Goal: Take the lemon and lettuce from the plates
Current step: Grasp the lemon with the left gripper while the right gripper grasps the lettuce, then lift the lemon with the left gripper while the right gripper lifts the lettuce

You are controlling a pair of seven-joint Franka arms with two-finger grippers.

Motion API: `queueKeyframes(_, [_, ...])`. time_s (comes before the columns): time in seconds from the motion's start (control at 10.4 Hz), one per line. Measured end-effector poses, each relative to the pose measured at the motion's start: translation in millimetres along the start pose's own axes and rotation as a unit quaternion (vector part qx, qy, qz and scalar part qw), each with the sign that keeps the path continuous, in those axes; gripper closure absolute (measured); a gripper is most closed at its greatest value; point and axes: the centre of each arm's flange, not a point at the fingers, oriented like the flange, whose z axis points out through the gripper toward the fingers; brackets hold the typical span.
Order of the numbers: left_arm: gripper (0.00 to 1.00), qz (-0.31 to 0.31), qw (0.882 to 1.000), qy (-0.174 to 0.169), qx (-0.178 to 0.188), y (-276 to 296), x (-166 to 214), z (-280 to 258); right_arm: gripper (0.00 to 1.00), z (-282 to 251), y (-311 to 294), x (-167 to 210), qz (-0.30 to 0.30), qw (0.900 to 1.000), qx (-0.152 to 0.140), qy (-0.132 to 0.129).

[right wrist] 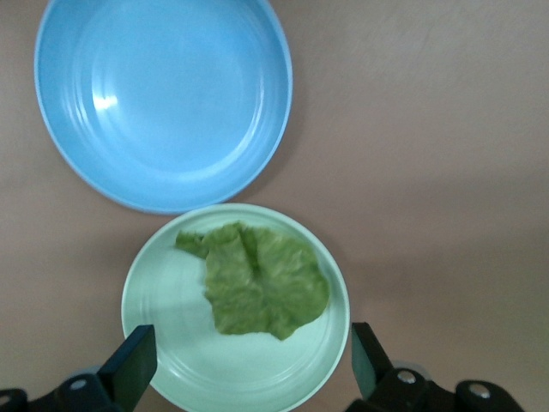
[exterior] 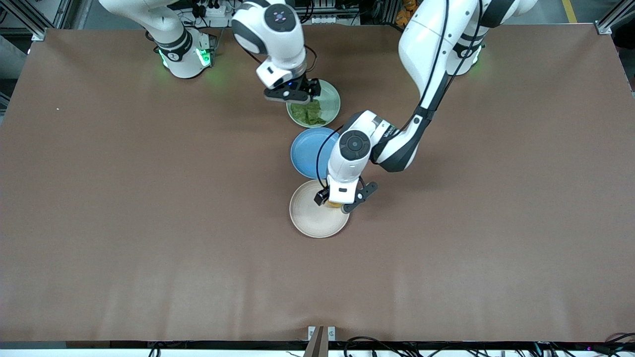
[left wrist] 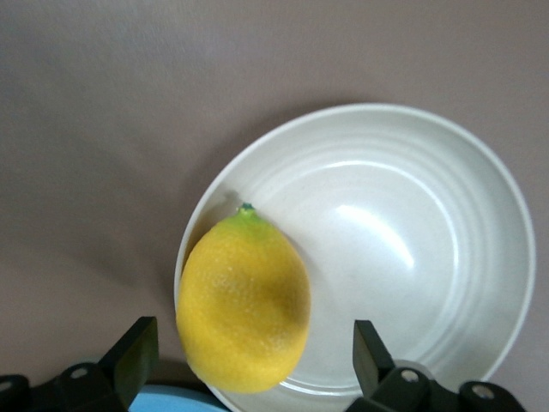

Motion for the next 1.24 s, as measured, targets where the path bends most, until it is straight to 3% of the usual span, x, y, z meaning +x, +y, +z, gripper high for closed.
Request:
queueKeyframes(0.19, [0.0, 0.001, 1.0, 0.0, 0.005, -2, -3, 13, 0.0, 31, -13, -31, -0.012, 0.999, -0.017, 0.028])
queueKeyframes(0.29, [0.05, 0.014, 1.0, 0.011, 0.003, -2, -5, 17, 0.0, 53, -16, -40, -0.019, 0.998, -0.03, 0.043])
queueKeyframes(0.48, [0.31, 0.028, 0.999, 0.026, 0.005, 0, -12, 19, 0.0, 95, -19, -48, -0.01, 0.997, -0.033, 0.063])
queueKeyframes(0.96, [0.31, 0.033, 0.999, 0.037, 0.0, 8, -7, -1, 0.0, 133, -25, -54, 0.002, 0.998, -0.032, 0.052])
queueKeyframes(1.24, [0.31, 0.058, 0.997, 0.032, 0.047, -2, 35, -52, 0.07, 144, -24, -61, -0.007, 0.998, -0.037, 0.056])
